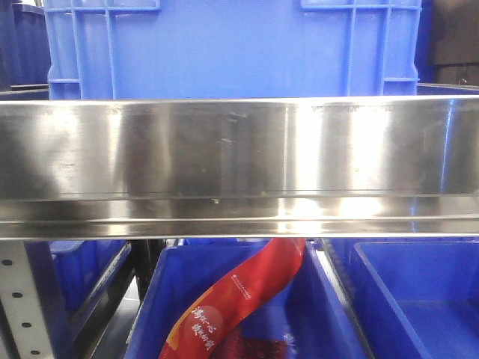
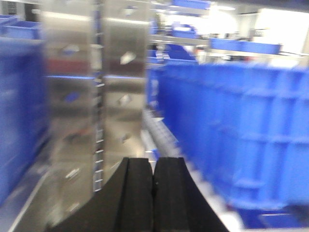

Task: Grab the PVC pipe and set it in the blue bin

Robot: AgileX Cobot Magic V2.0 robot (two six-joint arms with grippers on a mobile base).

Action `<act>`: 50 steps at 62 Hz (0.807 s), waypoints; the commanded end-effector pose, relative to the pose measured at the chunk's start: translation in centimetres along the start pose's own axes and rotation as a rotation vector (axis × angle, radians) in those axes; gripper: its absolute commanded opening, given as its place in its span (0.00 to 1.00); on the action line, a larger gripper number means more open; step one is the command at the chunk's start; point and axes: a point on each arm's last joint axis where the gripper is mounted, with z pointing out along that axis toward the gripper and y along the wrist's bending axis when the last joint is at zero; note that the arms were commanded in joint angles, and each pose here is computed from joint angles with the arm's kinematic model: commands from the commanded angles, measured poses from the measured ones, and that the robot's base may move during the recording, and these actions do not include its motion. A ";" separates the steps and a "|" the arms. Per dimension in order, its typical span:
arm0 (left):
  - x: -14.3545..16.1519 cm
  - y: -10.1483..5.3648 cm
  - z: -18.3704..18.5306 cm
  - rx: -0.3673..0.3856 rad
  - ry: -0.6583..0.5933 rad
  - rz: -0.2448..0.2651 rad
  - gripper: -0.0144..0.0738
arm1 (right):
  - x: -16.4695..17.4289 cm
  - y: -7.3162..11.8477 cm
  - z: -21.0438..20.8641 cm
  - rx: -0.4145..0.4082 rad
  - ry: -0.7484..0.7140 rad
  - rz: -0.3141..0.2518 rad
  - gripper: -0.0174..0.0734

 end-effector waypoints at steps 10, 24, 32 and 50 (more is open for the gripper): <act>3.6 0.6 -1.5 -0.066 -0.016 0.009 0.04 | 0.0 0.0 0.0 0.005 -0.011 -0.015 0.01; 4.3 0.7 -1.7 -0.072 -0.056 0.011 0.04 | 0.0 0.0 0.0 0.005 -0.011 -0.015 0.01; 4.1 0.8 -1.7 -0.092 -0.080 0.050 0.04 | 0.0 0.0 0.0 0.005 -0.011 -0.015 0.01; 4.7 0.9 -1.7 -0.103 -0.010 0.073 0.04 | 0.0 0.0 0.0 0.005 -0.011 -0.015 0.01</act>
